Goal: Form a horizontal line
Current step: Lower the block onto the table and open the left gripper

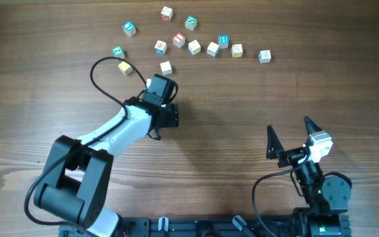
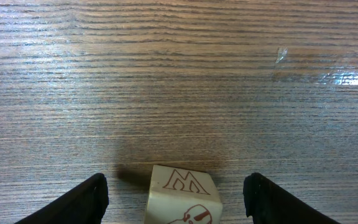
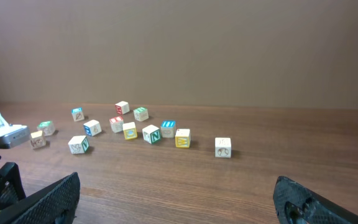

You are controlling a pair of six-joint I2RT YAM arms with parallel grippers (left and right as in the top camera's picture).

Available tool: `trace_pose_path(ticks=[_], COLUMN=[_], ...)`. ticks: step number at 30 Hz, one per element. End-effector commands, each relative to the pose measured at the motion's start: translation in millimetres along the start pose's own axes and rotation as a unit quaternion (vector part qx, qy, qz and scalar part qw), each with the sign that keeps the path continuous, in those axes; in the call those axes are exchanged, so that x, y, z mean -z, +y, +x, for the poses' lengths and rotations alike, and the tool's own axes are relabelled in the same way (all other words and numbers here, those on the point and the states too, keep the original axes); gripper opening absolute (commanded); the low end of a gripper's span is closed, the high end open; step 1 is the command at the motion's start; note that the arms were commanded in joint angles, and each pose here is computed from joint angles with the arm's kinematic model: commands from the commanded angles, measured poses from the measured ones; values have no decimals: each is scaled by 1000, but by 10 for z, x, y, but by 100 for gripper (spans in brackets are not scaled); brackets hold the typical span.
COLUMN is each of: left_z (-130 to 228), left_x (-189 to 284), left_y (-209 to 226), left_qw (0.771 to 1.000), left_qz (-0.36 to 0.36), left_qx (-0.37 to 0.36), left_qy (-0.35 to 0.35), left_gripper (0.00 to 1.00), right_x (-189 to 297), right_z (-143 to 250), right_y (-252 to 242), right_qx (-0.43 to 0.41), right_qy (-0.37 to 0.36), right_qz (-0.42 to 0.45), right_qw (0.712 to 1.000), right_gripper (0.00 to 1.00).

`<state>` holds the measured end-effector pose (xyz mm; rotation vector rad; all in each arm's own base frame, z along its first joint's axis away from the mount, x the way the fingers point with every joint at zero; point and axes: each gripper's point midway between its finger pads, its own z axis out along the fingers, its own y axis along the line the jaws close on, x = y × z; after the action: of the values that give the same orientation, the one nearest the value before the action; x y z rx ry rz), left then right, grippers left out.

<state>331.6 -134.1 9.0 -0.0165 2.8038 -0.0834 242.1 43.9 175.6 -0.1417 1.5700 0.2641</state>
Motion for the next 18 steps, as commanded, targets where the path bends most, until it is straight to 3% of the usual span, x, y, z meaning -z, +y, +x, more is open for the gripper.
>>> trace_pose_path(ticks=[1,6,11,18], left_z=[38,36,36,19], left_x=[-42,-42,-42,-42], left_y=[27,26,26,22], left_qw=[1000,1000,1000,1000], left_qz=[-10,-10,-10,-9], left_qx=[-2,-2,-1,26], left_qy=[3,3,3,-1], left_gripper=[72,66,44,36], right_x=[3,3,3,3], right_z=[-24,-24,-24,-24], right_y=[30,30,30,30], right_qx=[0,0,0,0], right_qy=[-5,-5,-5,-5], right_qz=[-7,-7,-7,-7], right_qw=[1000,1000,1000,1000], right_gripper=[100,100,100,100])
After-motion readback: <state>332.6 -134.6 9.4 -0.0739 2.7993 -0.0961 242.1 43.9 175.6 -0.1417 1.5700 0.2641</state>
